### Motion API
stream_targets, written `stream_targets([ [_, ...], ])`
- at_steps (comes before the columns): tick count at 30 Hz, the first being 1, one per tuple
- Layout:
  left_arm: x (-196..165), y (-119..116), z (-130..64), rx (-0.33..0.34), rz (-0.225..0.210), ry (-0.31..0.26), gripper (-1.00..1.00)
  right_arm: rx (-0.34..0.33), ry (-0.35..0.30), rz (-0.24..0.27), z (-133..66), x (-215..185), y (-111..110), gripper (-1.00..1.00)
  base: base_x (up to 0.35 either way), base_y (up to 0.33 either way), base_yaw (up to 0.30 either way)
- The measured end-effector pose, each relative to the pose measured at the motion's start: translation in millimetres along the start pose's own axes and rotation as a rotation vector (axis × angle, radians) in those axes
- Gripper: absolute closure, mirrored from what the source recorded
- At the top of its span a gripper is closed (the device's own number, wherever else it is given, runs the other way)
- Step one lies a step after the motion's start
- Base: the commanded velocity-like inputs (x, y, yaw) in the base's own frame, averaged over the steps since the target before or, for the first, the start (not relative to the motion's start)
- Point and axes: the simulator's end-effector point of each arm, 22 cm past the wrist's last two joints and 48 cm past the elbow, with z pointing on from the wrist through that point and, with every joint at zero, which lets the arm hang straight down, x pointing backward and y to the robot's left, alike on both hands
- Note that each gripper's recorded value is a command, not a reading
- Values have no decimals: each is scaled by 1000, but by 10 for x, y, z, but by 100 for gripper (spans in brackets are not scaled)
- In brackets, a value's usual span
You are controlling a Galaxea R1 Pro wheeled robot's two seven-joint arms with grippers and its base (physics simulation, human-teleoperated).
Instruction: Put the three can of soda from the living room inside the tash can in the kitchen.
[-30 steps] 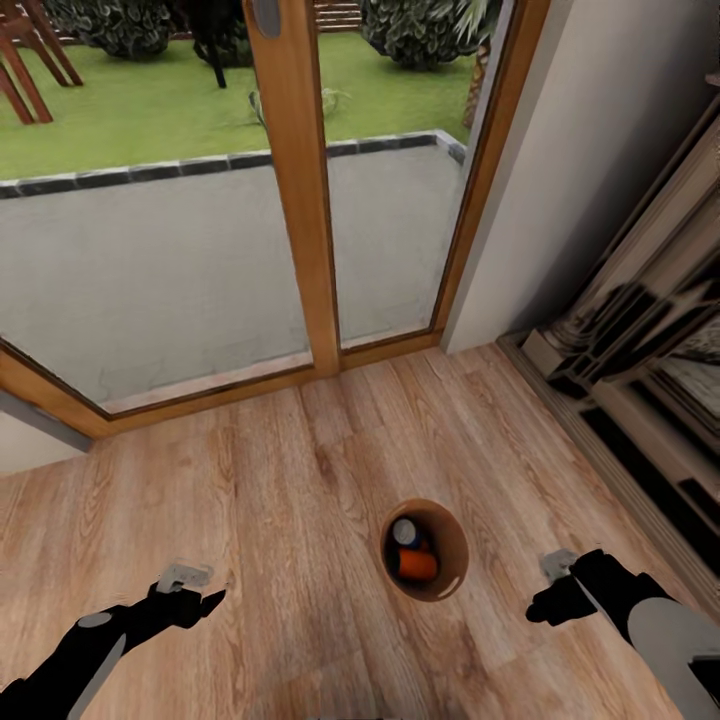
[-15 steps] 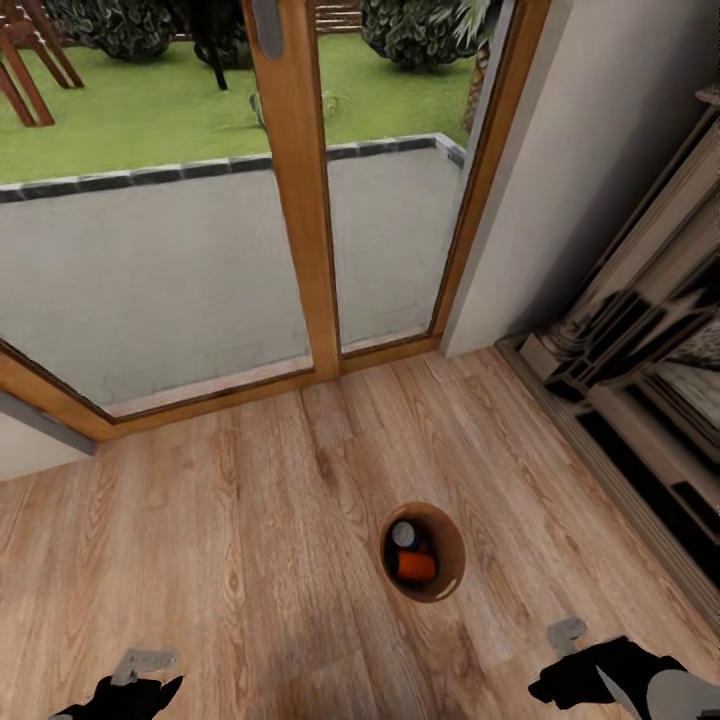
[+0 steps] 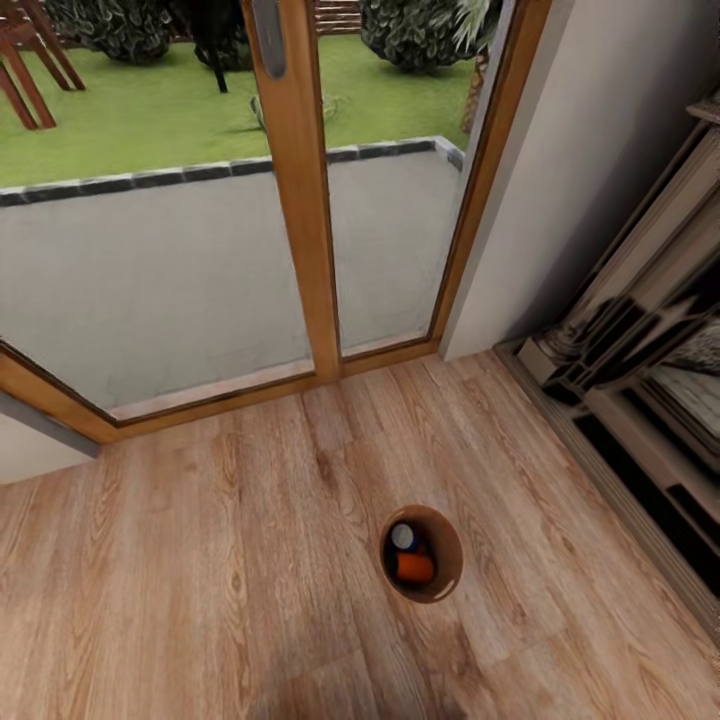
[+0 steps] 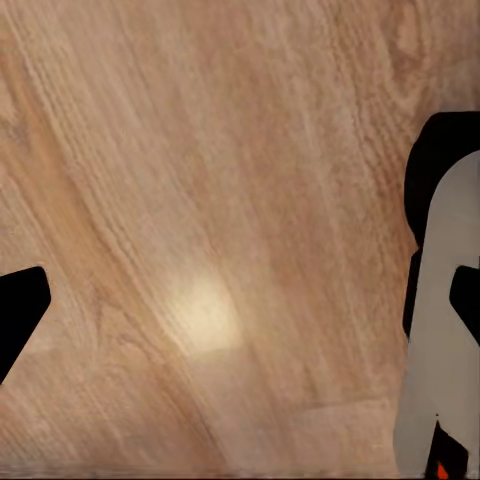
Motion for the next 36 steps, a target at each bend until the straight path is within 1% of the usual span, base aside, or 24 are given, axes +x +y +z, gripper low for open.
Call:
stream_targets([
  [2,98,9,-59,-2,2,14,-100,39,13,4,-24,172,-49,-100,0,0,0],
  [5,324,20,-173,-3,6,46,-100,68,20,34,-75,330,-88,-100,0,0,0],
  [9,558,23,-312,-1,11,80,-100,93,25,92,-154,490,-140,-100,0,0,0],
  [13,824,31,-473,0,16,117,-100,107,41,126,-229,694,-144,-100,0,0,0],
  [15,878,33,-527,1,17,124,-100,109,51,132,-263,785,-128,-100,0,0,0],
  [17,946,-31,-578,10,17,133,-100,108,79,140,-308,1033,-82,-100,0,0,0],
  [20,997,-75,-636,8,14,143,-100,107,88,142,-362,1159,-48,-100,0,0,0],
  [22,1127,-102,-704,-7,12,168,-100,105,87,142,-392,1221,-10,-100,0,0,0],
  [24,1211,-113,-768,-11,10,181,-100,103,88,142,-423,1257,14,-100,0,0,0],
  [28,1487,-124,-958,-14,12,215,-100,95,106,141,-492,1435,94,-100,0,0,0],
  [31,1620,-117,-1069,-16,16,236,-100,93,94,137,-536,1480,135,-100,0,0,0],
  [36,1742,-104,-1208,-16,18,256,-100,92,75,132,-606,1479,158,-100,0,0,0],
])
